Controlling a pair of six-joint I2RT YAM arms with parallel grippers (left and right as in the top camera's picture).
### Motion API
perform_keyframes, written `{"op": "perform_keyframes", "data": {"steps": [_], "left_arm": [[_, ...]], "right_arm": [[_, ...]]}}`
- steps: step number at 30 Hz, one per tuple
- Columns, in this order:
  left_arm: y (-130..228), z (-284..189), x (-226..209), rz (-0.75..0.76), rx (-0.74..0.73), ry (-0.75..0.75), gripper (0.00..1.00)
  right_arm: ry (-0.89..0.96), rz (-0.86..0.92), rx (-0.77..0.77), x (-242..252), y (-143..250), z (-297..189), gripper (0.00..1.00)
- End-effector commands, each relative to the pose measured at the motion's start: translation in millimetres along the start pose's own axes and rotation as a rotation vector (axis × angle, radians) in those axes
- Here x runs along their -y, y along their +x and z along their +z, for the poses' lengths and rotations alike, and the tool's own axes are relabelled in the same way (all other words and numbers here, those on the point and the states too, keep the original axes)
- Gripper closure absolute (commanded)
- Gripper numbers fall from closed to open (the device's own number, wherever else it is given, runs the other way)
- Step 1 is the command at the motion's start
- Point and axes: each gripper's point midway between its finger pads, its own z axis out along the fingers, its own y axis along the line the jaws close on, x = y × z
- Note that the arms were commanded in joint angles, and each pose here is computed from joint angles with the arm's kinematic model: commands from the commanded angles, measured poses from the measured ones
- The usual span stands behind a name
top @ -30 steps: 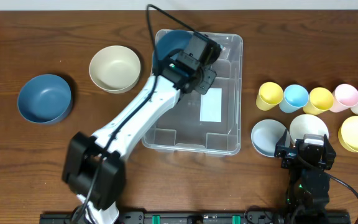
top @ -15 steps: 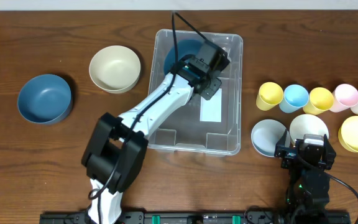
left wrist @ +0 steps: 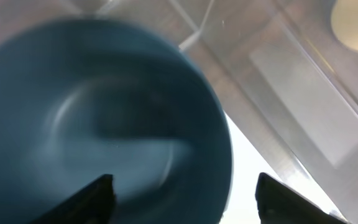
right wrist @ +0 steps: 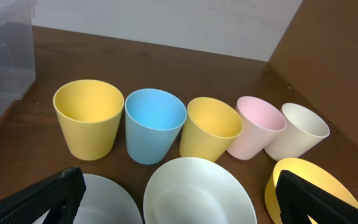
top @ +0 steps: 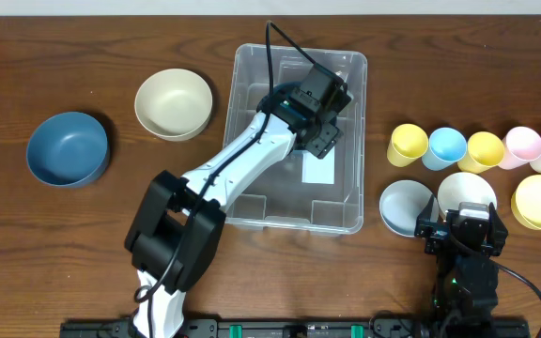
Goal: Pack container
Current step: 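Carry the blue bowl into the clear container and release it, then move the left gripper back to the other blue bowl and grasp it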
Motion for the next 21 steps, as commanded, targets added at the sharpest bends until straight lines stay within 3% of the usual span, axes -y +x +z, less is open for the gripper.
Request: {"op": "perform_keyframes", "data": {"steps": [1,6,12,18,21], "left_arm": [[-46.7,-81.1,-15.9,-0.063,0.154,-0.082,0.22],[-46.6,-192.6,-69.3,-0.19,0.234,-0.342,0.18],[24.7,-278.4,-172.2,-0.588,0.248,-0.579,0.14],[112.8,-269.3,-241.5,-0.937,0.101,-0.504,0.14],[160.8,-261.0,-270.5,-1.092,-0.007,-0.544,0.14]], "right_arm": [[0.014,0.013,-0.007,2.7,1.9,0.1,0.01],[0.014,0.013,-0.007,2.7,1.9,0.1,0.01],[0.014,0.013,-0.007,2.7,1.9,0.1,0.01],[0.014,0.013,-0.007,2.7,1.9,0.1,0.01],[0.014,0.013,-0.007,2.7,1.9,0.1,0.01]]}}
